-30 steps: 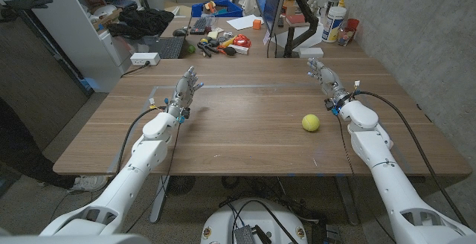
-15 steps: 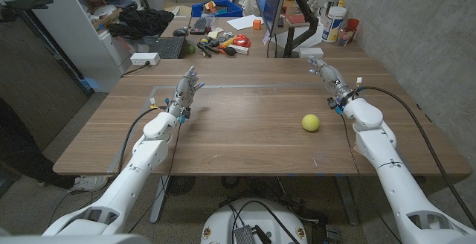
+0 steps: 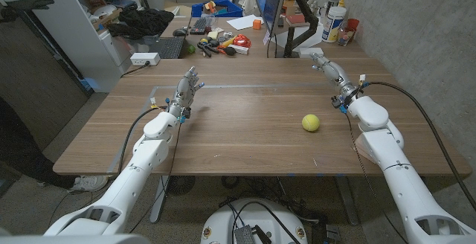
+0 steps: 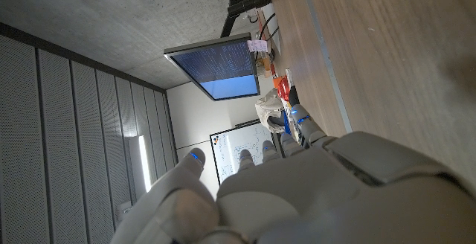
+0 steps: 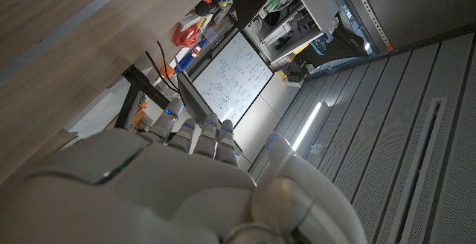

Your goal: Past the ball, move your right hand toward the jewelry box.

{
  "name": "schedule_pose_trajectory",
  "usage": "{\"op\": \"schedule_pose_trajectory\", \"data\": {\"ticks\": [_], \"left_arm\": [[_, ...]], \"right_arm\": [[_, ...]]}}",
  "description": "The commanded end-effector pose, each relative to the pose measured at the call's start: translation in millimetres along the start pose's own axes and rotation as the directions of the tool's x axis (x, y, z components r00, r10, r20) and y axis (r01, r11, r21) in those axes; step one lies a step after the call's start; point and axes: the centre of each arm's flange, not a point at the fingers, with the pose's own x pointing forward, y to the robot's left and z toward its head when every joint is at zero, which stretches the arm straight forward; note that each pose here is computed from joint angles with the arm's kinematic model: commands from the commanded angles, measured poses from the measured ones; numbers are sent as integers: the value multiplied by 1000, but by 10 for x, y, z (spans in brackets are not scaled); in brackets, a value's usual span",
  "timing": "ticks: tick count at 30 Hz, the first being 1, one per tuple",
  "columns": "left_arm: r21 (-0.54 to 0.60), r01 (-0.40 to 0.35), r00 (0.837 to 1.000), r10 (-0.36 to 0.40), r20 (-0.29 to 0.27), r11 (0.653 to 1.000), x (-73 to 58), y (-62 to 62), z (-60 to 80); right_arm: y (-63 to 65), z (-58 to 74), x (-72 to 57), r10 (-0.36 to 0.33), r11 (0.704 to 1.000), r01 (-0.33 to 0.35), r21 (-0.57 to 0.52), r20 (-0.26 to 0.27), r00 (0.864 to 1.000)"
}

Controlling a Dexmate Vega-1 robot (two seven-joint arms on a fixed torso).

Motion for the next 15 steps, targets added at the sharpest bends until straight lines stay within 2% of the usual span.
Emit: {"op": "schedule_pose_trajectory", "data": {"ticks": [1, 15], "left_arm": [[-1, -3, 1000, 3, -6, 1000, 8, 23, -20], [-5, -3, 1000, 3, -9, 1000, 25, 40, -39]], "right_arm": [[-71, 106, -63, -1, 991, 3, -136, 19, 1000], [-106, 188, -84, 2, 974, 6, -227, 35, 999]]}}
